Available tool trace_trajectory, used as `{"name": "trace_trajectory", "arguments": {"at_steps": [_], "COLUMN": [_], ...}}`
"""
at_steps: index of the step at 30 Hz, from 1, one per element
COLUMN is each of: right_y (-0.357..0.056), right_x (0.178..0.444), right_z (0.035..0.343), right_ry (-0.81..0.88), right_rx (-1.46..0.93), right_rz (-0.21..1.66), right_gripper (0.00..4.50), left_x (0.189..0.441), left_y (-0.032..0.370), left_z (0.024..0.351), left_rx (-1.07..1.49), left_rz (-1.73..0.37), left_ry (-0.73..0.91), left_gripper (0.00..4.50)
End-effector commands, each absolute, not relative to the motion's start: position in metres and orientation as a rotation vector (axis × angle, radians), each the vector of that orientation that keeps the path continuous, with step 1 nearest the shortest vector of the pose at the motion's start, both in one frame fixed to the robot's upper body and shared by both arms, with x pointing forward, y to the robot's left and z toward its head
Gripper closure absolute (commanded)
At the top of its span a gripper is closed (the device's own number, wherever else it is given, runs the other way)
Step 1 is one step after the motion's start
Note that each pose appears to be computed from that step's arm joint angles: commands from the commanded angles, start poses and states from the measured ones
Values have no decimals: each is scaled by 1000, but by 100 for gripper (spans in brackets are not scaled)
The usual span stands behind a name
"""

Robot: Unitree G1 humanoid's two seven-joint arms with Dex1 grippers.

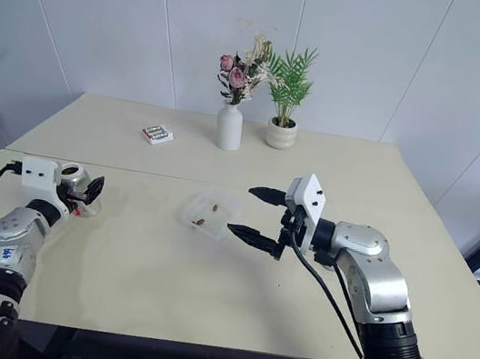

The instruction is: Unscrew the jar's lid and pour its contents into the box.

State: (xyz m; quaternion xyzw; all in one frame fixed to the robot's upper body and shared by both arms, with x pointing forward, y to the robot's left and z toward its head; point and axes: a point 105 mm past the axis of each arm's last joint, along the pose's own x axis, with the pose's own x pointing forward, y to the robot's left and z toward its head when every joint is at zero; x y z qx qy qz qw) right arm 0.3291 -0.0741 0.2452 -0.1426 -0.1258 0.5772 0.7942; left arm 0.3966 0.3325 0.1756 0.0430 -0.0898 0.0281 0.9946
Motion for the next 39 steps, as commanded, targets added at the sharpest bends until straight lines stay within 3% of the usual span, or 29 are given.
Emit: {"name": "trace_trajectory", "arguments": {"at_steps": [1, 9, 13, 20, 24, 32, 34, 39], "right_y": [-72, -71, -76, -93, -107, -134, -137, -141], "right_x": [323, 323, 322, 322, 314, 286, 284, 282], "right_z": [254, 249, 246, 238, 237, 220, 220, 221], "right_ry": [-319, -312, -305, -258, -234, -128, -136, -150], "right_rx": [-309, -290, -285, -309, -352, -463, -454, -433], "right_rz": [1255, 1265, 1255, 1231, 1238, 1301, 1284, 1257], "right_gripper": [0, 0, 0, 0, 0, 0, 0, 0], "left_x": [384, 351, 335, 321, 301, 255, 248, 247], "left_y": [342, 360, 333, 277, 242, 266, 276, 286], "left_z": [199, 226, 264, 279, 275, 230, 216, 201], "left_rx": [127, 213, 342, 329, 283, 429, 428, 508], "left_rz": [79, 193, 59, -238, -529, -786, -806, -773], "left_ry": [-239, -325, -429, -461, -417, -138, -56, -43], "left_gripper": [6, 6, 6, 6, 6, 6, 6, 6]}}
